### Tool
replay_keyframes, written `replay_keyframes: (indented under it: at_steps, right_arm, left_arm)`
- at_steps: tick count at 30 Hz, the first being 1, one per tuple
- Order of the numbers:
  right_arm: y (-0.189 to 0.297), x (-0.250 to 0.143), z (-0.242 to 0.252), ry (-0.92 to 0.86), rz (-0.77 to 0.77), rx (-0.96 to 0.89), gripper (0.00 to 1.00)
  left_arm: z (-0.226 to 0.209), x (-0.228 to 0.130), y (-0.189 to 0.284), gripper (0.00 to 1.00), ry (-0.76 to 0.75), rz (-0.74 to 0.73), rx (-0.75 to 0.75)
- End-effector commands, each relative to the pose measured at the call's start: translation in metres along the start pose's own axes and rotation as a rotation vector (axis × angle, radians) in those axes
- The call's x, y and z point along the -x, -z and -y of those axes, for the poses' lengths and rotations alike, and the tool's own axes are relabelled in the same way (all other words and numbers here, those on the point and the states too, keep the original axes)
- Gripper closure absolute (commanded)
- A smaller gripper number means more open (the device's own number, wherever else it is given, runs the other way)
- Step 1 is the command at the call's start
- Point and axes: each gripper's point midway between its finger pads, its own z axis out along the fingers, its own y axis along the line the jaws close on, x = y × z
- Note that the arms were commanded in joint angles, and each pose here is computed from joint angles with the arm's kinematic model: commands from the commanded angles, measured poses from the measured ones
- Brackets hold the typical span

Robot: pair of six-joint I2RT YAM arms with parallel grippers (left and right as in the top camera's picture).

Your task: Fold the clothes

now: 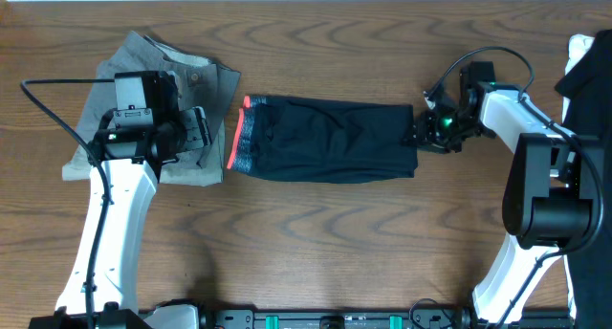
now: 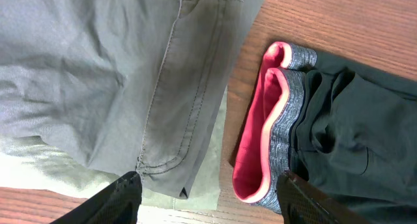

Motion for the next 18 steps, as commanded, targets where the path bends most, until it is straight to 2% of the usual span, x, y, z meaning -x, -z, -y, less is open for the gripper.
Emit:
replay_keyframes:
  at_steps: [1, 3, 6, 9, 12, 17, 18]
  right_arm:
    - [-0.004, -0.002, -0.005, 0.000, -0.003, 0.032, 0.90]
    - [0.006, 0.004, 0.002, -0.010, 0.021, 0.001, 0.99]
    - [0.033, 0.014, 0.031, -0.050, 0.065, -0.140, 0.99]
    - [0.069, 0.024, 0.061, -0.099, 0.123, -0.283, 0.99]
    - [0.086, 0.027, 0.063, -0.113, 0.149, -0.277, 0.99]
    - [0.083, 0.022, 0.060, -0.117, 0.132, -0.271, 0.99]
    - [0.082, 0.023, 0.058, -0.111, 0.132, -0.271, 0.99]
  left_arm:
    - [0.002, 0.010, 0.009, 0.32, -0.004, 0.038, -0.004]
    - [0.002, 0.010, 0.009, 0.32, -0.003, 0.037, -0.004]
    - [0.004, 0.009, 0.009, 0.32, 0.040, 0.031, -0.017]
    - [0.020, 0.006, 0.008, 0.32, 0.056, 0.011, -0.114]
    - [0.039, 0.000, 0.005, 0.32, 0.066, -0.034, -0.228]
    - [0.065, -0.019, -0.019, 0.31, 0.083, -0.168, -0.374]
    - [0.071, -0.023, -0.025, 0.25, 0.083, -0.192, -0.403]
